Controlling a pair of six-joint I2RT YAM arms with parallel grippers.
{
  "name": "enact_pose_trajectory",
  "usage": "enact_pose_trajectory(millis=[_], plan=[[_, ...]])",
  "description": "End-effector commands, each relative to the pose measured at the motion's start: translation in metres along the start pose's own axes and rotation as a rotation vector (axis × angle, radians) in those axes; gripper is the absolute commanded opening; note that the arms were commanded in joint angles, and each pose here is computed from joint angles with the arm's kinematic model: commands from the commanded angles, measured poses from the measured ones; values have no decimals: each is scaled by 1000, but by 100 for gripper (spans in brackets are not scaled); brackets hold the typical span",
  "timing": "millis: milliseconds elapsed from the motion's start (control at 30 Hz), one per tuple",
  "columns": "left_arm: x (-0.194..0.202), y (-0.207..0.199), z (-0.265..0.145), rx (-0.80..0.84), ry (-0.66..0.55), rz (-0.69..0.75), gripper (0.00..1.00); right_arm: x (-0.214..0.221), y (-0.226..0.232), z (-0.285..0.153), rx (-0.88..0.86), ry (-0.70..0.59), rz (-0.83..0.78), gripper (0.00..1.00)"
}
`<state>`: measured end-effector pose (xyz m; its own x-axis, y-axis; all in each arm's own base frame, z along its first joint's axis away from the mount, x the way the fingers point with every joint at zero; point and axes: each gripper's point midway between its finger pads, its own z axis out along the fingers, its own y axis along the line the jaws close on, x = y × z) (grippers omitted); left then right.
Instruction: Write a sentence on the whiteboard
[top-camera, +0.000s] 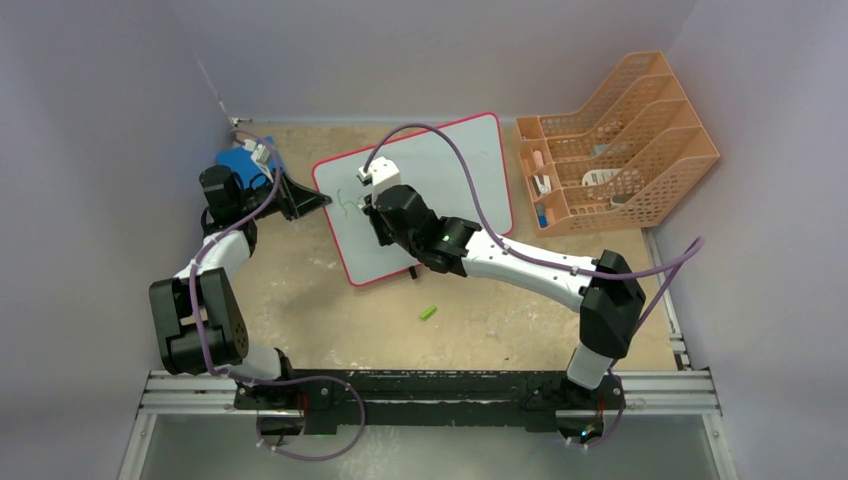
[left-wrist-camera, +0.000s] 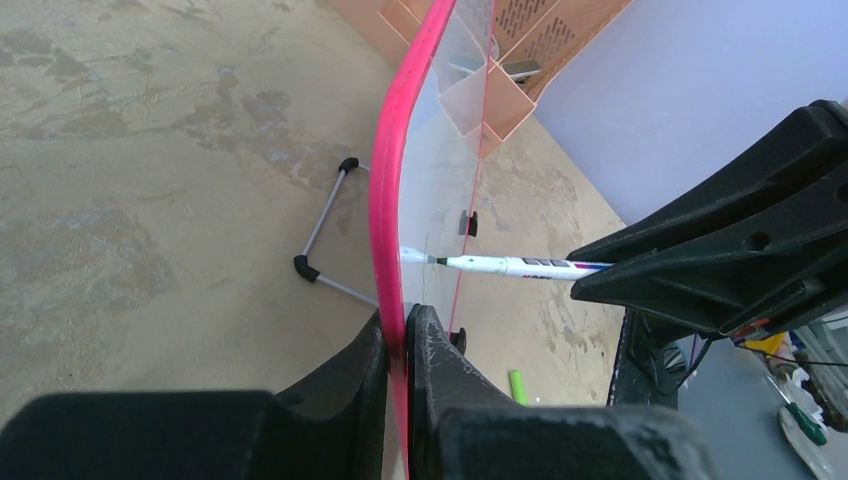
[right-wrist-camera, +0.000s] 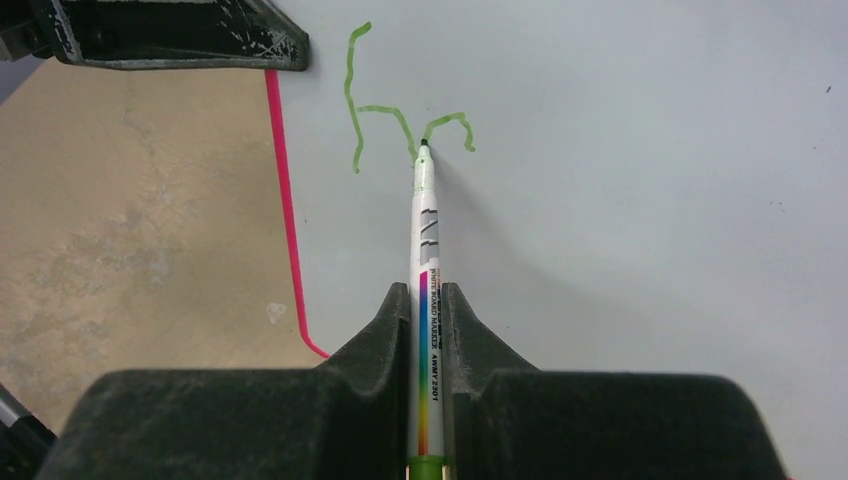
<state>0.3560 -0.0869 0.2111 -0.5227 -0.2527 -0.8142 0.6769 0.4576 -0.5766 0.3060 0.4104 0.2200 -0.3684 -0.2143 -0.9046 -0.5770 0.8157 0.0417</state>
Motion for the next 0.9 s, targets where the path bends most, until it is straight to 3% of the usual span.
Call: enact_pose_trajectory(millis=[0,867], plan=[[-3,-10,7,37,14,62,0,2,1,-1,-7,13,-9,0],[-3,-11,7,38,15,62,0,21,-10,-10,29,76,-13,0]])
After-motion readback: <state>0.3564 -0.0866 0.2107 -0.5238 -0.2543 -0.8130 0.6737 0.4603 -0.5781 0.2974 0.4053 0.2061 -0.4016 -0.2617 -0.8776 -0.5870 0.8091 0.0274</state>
